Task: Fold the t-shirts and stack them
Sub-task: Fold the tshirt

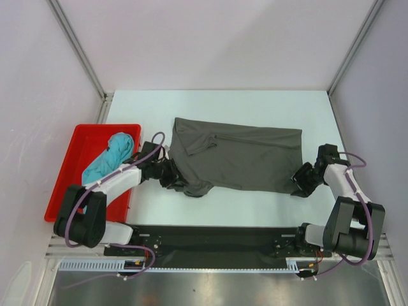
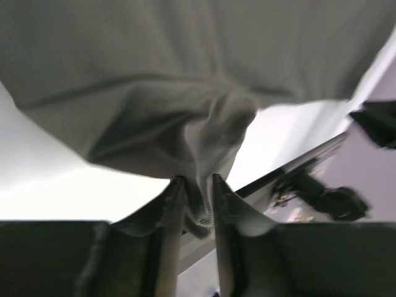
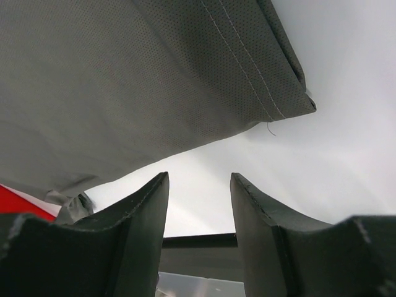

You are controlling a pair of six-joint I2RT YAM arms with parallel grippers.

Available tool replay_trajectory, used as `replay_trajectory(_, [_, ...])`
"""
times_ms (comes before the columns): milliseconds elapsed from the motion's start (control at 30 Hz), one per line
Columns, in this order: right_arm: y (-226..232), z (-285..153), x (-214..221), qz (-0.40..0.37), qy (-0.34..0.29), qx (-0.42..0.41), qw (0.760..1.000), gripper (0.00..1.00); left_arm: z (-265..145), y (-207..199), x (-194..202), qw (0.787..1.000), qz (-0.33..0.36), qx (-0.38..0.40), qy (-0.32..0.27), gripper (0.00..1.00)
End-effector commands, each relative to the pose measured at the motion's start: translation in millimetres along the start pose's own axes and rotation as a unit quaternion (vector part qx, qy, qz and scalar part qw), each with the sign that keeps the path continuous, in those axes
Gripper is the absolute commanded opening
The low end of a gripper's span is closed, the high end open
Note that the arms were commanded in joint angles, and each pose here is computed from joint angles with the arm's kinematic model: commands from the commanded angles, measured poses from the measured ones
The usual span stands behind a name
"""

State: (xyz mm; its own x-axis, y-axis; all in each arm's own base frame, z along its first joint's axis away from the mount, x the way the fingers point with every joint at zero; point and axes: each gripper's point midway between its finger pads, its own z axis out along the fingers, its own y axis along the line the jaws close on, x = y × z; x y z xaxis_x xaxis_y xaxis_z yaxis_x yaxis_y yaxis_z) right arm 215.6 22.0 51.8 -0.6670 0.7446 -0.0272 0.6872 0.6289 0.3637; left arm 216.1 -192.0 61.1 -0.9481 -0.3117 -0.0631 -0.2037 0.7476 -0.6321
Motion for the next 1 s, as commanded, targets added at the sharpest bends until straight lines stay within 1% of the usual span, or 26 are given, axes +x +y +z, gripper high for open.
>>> replay_trajectory(0, [7.2,0.5,-1.2,-0.004,0.0,-0.013,1.0,0.5,-4.1,-40.8,-37.6,0.996,-0.015,0.092,-0.015,0.32])
replay_trajectory(33, [9.3,1.0,-0.5,-0.01,0.001,-0.015,1.0,0.5,-3.3,-49.3,-43.7,0.994,-0.014,0.106,-0.013,0.38])
replay_trajectory(67, [9.3,1.7,-0.3,-0.011,0.001,-0.014,1.0,0.5,6.2,-51.3,-50.1,0.994,-0.018,0.111,-0.003,0.39])
replay_trajectory(100, [9.9,1.9,0.0,-0.014,0.001,-0.014,1.0,0.5,1.2,-72.0,-55.4,0.989,-0.004,0.146,0.009,0.43])
replay_trajectory(167, [11.7,2.8,1.0,-0.022,0.003,-0.014,1.0,0.5,2.1,-85.2,-58.5,0.986,-0.005,0.167,0.025,0.48])
replay_trajectory(200, [12.9,3.0,1.5,-0.025,0.003,-0.015,1.0,0.51,-1.5,-89.3,-64.5,0.987,0.001,0.162,0.013,0.5])
replay_trajectory(233, [14.2,3.4,2.9,-0.03,0.005,-0.015,0.999,0.51,-4.2,-85.5,-67.1,0.989,0.015,0.147,-0.001,0.56])
replay_trajectory(267, [19.6,4.6,8.5,-0.044,0.011,-0.02,0.999,0.51,-6.8,-73.5,-59.8,0.994,0.007,0.112,0.005,0.6])
replay_trajectory(300, [24.6,5.3,11.1,-0.057,0.012,-0.025,0.998,0.51,-18.4,-74.0,-59.7,0.995,0.024,0.099,-0.014,0.63])
replay_trajectory(333, [29.1,5.7,14.6,-0.068,0.015,-0.029,0.997,0.51,-20.4,-60.1,-63.2,0.996,0.043,0.062,-0.04,0.68])
replay_trajectory(367, [34.6,6.0,18.4,-0.08,0.017,-0.035,0.996,0.51,-24.7,-47.3,-53.4,0.998,0.04,0.031,-0.034,0.68])
replay_trajectory(400, [47.0,7.3,29.0,-0.116,0.02,-0.05,0.992,0.51,-28.4,-36.0,-49.5,0.998,0.043,0.006,-0.042,0.69])
replay_trajectory(433, [54.1,6.7,32.2,-0.129,0.02,-0.062,0.99,0.51,-38.6,-26.4,-51.6,0.996,0.055,-0.022,-0.071,0.69])
replay_trajectory(467, [65.0,7.8,45.0,-0.164,0.028,-0.074,0.983,0.51,-43.9,-15.7,-44.5,0.995,0.052,-0.044,-0.071,0.69])
replay_trajectory(500, [80.5,9.2,60.8,-0.208,0.032,-0.096,0.973,0.51,-45.5,-6.3,-38.4,0.994,0.05,-0.058,-0.073,0.7])
replay_trajectory(533, [87.3,11.2,71.5,-0.231,0.04,-0.103,0.967,0.51,-52.6,-3.3,-38.1,0.992,0.058,-0.065,-0.09,0.7])
replay_trajectory(600, [103.1,14.2,85.8,-0.258,0.043,-0.12,0.958,0.49,-51.6,6.7,-26.8,0.992,0.06,-0.076,-0.081,0.7])
replay_trajectory(633, [105.6,20.9,102.7,-0.282,0.058,-0.114,0.951,0.49,-51.2,11.3,-24.3,0.992,0.058,-0.083,-0.08,0.69])
replay_trajectory(667, [113.2,22.5,107.3,-0.285,0.058,-0.12,0.949,0.47,-48.4,17.9,-19.3,0.992,0.054,-0.09,-0.072,0.68])
replay_trajectory(733, [118.8,27.7,125.5,-0.302,0.076,-0.125,0.942,0.45,-46.1,20.1,-14.3,0.993,0.045,-0.089,-0.063,0.65])
replay_trajectory(833, [124.8,34.2,140.2,-0.313,0.093,-0.124,0.937,0.45,-38.5,18.8,-1.4,0.997,0.026,-0.062,-0.042,0.64])
replay_trajectory(867, [124.5,36.3,142.6,-0.314,0.097,-0.121,0.937,0.45,-36.7,14.5,1.0,0.998,0.024,-0.045,-0.04,0.65])
replay_trajectory(900, [124.9,35.8,143.0,-0.315,0.097,-0.119,0.937,0.46,-32.3,18.5,11.8,0.999,0.014,-0.037,-0.021,0.65])
replay_trajectory(967, [122.0,36.0,136.5,-0.313,0.083,-0.104,0.94,0.48,-29.0,22.8,18.5,0.999,0.001,-0.034,-0.014,0.68])
